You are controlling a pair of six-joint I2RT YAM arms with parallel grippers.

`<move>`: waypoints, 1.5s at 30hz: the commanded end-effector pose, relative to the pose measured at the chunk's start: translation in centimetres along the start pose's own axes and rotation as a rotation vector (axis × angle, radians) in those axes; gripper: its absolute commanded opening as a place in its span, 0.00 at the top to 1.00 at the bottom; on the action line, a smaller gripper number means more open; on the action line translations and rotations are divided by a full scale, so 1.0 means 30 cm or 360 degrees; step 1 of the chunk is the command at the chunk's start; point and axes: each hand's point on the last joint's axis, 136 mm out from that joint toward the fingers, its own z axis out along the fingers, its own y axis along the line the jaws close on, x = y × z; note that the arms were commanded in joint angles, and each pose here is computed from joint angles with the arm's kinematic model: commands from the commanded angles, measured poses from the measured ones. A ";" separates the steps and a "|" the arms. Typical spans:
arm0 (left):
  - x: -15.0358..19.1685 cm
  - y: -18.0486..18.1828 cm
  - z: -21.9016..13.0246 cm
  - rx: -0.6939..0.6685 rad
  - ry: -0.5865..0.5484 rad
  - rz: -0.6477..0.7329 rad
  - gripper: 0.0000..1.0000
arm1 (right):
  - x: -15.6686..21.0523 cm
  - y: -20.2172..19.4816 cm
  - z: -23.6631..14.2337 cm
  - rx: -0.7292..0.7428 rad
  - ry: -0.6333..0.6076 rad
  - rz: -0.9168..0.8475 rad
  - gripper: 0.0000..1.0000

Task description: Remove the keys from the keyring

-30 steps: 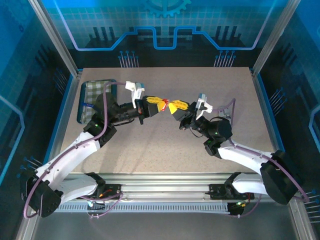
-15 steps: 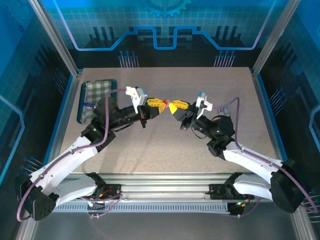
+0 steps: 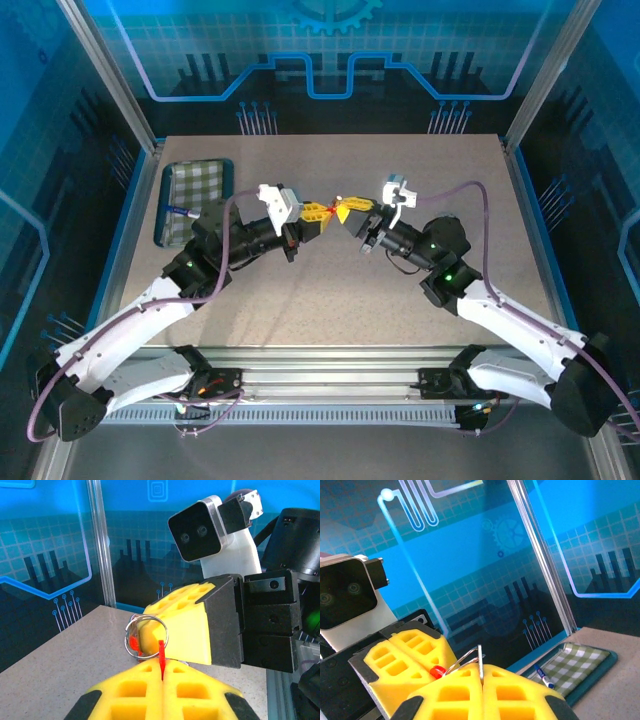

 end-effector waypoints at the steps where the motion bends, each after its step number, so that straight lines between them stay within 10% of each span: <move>1: 0.008 -0.062 -0.013 0.0104 0.0009 0.0049 1.00 | -0.073 -0.021 -0.013 0.0076 -0.0077 -0.0047 1.00; 45: -0.007 0.054 0.014 0.0045 -0.0086 -0.0436 1.00 | 0.002 0.181 -0.045 -0.0042 -0.0097 -0.1016 1.00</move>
